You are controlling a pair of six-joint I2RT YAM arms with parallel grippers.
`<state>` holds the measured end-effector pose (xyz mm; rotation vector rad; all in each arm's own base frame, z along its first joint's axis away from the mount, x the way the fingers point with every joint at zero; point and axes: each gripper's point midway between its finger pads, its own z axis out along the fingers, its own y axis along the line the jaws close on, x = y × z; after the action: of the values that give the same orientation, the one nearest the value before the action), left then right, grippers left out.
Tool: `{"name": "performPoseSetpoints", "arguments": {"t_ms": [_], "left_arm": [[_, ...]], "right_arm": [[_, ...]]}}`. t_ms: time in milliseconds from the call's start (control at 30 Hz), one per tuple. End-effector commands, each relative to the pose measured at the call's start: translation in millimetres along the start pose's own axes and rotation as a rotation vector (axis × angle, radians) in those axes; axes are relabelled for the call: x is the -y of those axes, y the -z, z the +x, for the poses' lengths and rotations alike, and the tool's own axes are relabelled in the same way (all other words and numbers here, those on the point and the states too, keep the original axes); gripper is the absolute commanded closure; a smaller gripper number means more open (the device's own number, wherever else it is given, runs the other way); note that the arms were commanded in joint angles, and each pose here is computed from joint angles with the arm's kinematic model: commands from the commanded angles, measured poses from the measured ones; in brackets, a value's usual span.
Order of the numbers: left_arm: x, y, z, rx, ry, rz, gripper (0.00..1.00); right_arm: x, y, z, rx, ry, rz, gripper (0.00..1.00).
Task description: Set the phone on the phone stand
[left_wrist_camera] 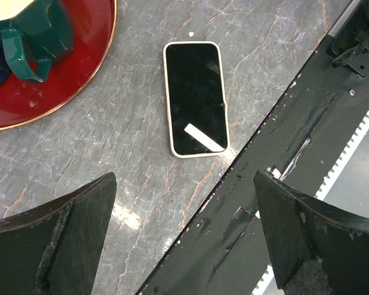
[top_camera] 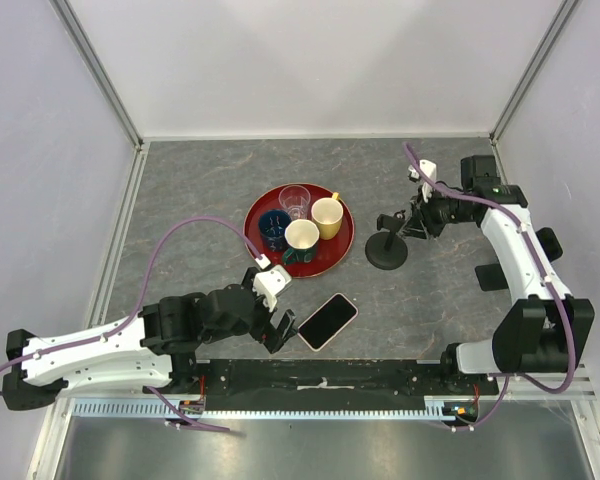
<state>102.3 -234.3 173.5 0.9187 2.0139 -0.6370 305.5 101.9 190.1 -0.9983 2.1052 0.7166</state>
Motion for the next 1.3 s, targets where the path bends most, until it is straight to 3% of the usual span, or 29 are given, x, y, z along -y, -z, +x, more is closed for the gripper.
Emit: {"name": "performPoseSetpoints", "arguments": {"t_ms": [0,200,533,733,800,833,1033,1200,1267], "left_arm": [[5.1,0.5,-13.6,0.047,-0.018,0.024,0.0],[4.5,0.2,-13.1,0.045,-0.015,0.02,0.0],[6.1,-0.1,-13.1,0.045,-0.017,0.03,0.0],[6.8,1.8,-14.0,0.051,-0.018,0.036,0.0],[7.7,1.6,-13.9,0.05,-0.018,0.041,0.0],[8.1,1.5,-14.2,0.051,-0.017,0.042,0.0],[6.7,1.1,-13.9,0.05,-0.019,0.036,0.0],[5.6,0.8,-14.0,0.049,-0.02,0.028,0.0],[3.6,0.7,-13.8,0.05,-0.015,0.017,0.0]], "right_arm": [[-29.9,-5.1,-21.8,0.128,0.092,-0.098,1.0],[-30.6,-12.5,-5.6,0.15,0.042,-0.04,1.0],[-28.8,-29.4,34.2,0.042,-0.016,0.05,1.0],[-22.7,-26.8,36.8,0.023,-0.011,0.095,1.0],[-20.2,-21.8,31.4,0.033,-0.005,0.125,0.8],[-15.3,-19.0,30.5,0.03,-0.007,0.16,0.61],[-7.5,4.5,9.0,0.07,0.01,0.276,0.02],[-0.8,35.0,-25.3,0.118,0.034,0.385,0.02],[9.0,56.6,-55.2,0.197,-0.041,0.488,0.02]]}}
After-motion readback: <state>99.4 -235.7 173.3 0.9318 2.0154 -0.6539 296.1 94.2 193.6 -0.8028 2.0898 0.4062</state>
